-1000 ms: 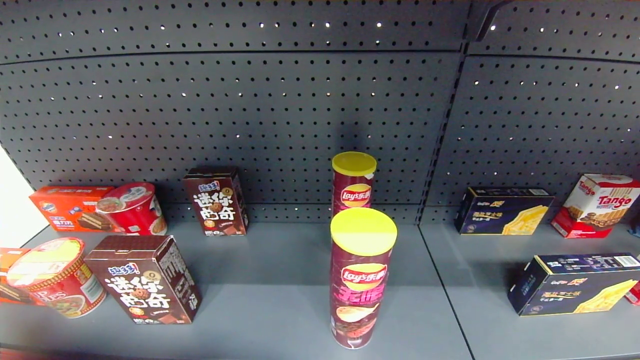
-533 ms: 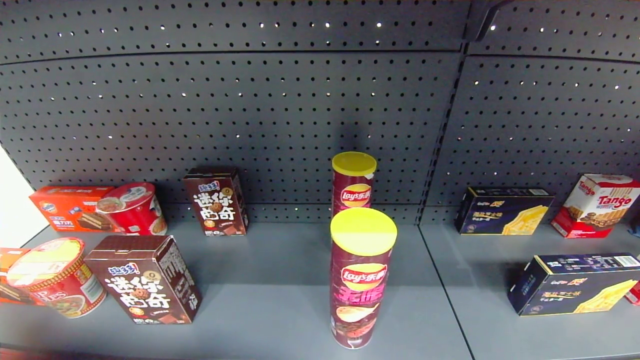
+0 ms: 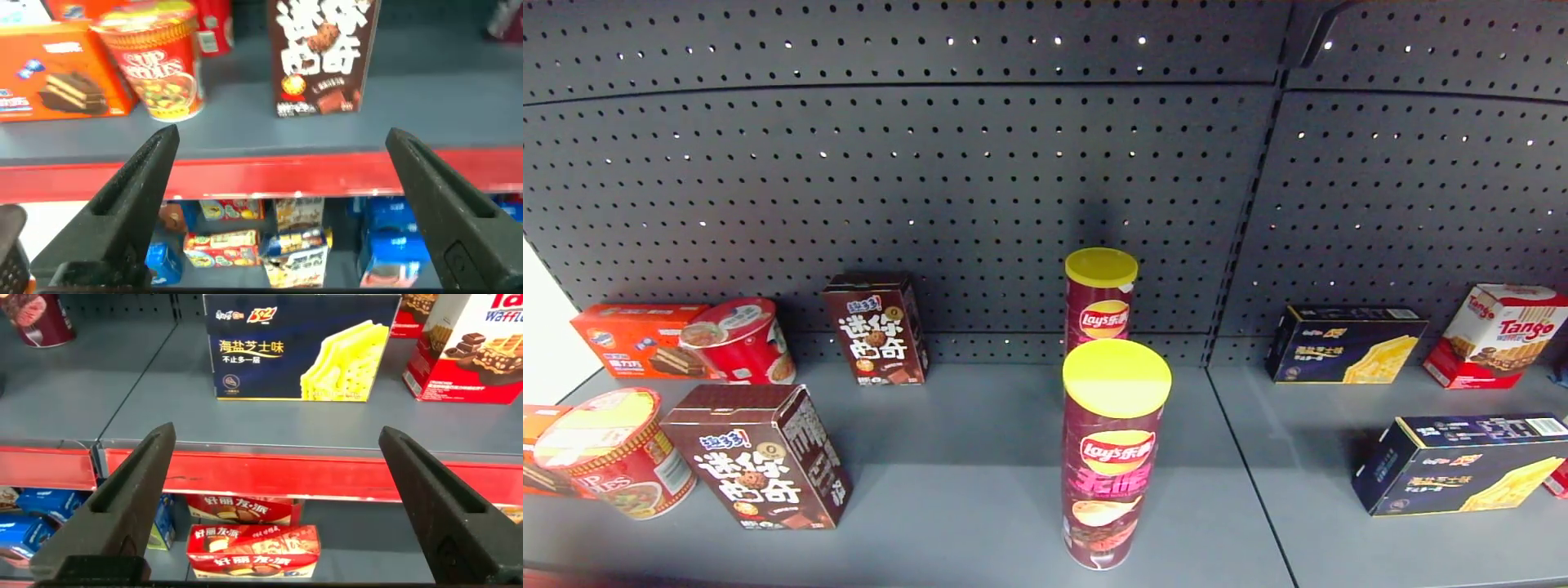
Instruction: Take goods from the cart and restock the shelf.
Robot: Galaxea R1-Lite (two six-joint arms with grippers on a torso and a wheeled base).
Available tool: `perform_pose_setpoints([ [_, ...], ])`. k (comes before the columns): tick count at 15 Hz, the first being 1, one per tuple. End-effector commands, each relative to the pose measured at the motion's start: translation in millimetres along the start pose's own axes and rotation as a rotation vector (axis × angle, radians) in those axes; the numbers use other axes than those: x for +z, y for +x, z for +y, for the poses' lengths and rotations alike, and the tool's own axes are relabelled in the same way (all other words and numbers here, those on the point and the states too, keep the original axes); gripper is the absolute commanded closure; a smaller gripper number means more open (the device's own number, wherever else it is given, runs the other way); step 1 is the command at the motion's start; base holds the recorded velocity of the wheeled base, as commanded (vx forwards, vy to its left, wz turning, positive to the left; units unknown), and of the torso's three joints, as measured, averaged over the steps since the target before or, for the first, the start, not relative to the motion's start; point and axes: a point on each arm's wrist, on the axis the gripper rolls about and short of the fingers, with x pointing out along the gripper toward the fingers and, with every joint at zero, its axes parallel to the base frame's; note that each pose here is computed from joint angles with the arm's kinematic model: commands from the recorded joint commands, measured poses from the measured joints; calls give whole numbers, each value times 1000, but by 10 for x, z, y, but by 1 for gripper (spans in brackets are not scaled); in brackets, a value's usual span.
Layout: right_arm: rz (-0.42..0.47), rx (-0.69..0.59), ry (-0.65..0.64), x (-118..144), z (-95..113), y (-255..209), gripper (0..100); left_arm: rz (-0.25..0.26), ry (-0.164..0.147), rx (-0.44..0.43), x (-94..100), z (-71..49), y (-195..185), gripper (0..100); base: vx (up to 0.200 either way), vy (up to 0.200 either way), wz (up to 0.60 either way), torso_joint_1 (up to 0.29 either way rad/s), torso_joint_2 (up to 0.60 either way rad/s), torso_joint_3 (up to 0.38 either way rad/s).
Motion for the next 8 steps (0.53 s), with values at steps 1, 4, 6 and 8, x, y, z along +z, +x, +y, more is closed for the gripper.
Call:
perform_pose_setpoints([
  [1, 1, 1, -1, 0, 0, 1, 0, 0, 19, -131, -14, -29, 4, 0, 0, 0, 0, 0, 0, 0],
  [4, 1, 1, -1, 0, 0, 1, 0, 1, 11, -102, -14, -23, 4, 0, 0, 0, 0, 0, 0, 0],
  [6, 1, 3, -3, 0, 0, 1, 0, 4, -6, -96, -14, -22, 5, 0, 0, 0, 0, 0, 0, 0],
  [8, 1, 3, 0, 0, 0, 1, 0, 4, -3, -96, -14, -22, 5, 0, -100, 0, 0, 4, 1, 4],
])
